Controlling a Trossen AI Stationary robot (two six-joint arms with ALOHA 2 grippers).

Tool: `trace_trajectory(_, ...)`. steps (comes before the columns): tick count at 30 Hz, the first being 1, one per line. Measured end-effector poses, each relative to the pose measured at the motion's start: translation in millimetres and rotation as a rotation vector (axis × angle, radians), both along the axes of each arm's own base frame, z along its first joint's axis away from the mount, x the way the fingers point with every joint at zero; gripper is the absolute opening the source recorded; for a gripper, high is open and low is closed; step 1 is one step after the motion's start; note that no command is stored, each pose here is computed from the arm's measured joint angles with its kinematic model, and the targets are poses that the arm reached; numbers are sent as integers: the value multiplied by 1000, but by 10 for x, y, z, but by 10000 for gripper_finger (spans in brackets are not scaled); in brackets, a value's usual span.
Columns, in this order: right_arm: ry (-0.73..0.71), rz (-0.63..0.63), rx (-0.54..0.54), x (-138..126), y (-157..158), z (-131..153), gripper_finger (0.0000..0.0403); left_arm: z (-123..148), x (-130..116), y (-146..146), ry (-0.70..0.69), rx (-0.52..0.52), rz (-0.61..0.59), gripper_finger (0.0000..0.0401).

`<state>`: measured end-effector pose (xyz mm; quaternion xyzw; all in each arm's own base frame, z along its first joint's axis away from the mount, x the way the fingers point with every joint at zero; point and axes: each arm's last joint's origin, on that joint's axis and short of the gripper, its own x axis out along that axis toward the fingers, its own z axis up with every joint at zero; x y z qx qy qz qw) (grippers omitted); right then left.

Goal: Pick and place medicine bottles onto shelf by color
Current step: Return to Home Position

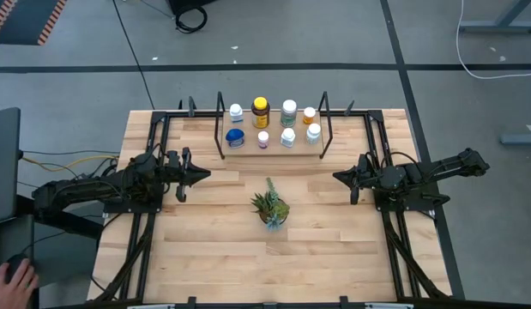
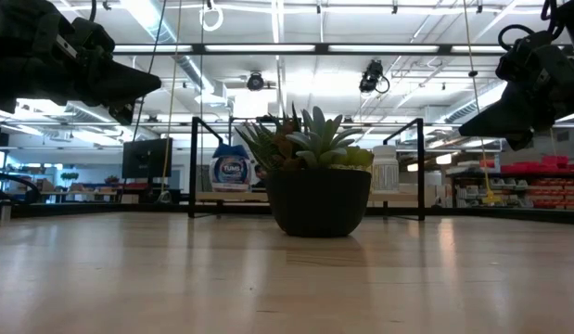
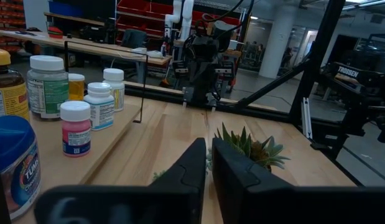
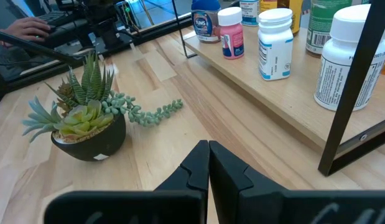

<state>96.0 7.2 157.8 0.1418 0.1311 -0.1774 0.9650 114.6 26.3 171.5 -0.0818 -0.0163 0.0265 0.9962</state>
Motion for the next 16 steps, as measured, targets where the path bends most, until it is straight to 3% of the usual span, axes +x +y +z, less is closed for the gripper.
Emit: trace_trajectory(16,0,0,0,0,0,0,17,0,0,0,0,0,0,28)
